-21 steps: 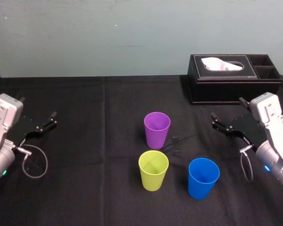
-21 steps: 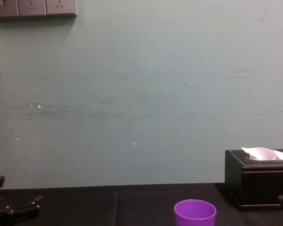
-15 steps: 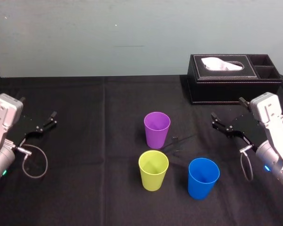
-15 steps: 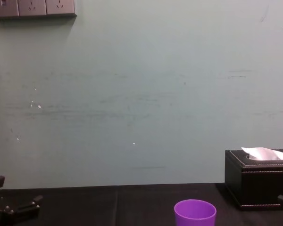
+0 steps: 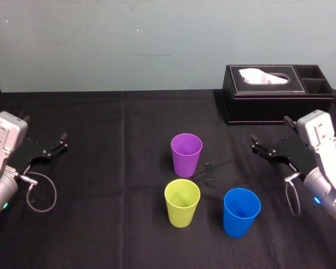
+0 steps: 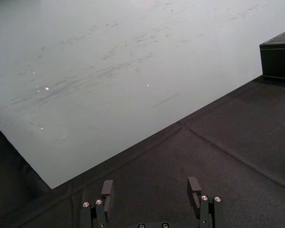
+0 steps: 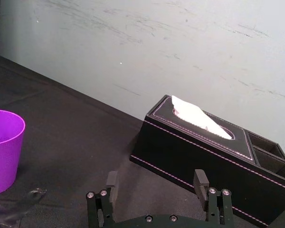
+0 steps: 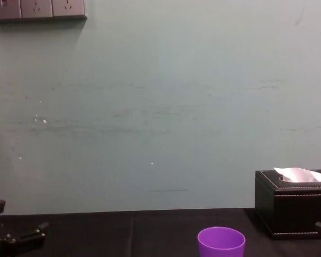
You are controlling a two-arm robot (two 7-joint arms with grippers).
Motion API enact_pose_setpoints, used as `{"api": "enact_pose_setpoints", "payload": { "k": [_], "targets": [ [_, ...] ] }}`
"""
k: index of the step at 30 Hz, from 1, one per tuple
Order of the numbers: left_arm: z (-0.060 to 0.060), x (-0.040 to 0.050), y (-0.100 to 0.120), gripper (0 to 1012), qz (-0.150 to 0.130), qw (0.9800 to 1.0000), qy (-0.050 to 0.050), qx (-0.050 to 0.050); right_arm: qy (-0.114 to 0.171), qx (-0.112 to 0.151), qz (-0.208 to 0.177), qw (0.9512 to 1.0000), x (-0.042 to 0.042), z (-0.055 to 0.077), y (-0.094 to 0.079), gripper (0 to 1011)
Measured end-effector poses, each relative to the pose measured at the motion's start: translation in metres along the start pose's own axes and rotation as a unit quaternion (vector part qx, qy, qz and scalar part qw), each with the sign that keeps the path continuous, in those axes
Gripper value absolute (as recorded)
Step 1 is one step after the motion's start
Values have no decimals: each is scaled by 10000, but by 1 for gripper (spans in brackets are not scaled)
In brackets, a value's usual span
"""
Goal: Stack the three plastic cups sequentially using one hand.
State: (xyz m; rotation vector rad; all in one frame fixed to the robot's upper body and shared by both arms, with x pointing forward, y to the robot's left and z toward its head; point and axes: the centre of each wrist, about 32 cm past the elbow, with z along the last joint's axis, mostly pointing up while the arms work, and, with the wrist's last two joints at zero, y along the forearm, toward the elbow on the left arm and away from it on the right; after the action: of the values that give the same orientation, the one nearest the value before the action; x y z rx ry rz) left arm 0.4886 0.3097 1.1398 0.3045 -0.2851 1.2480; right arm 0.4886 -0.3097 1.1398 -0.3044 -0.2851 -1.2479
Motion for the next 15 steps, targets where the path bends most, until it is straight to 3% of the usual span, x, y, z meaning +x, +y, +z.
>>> {"api": "enact_pose_setpoints", "payload": {
  "k": [15],
  "targets": [
    [0,0,0,1010,0,10000,0,0,0,0,0,10000,0,0,0,1003]
  ]
}}
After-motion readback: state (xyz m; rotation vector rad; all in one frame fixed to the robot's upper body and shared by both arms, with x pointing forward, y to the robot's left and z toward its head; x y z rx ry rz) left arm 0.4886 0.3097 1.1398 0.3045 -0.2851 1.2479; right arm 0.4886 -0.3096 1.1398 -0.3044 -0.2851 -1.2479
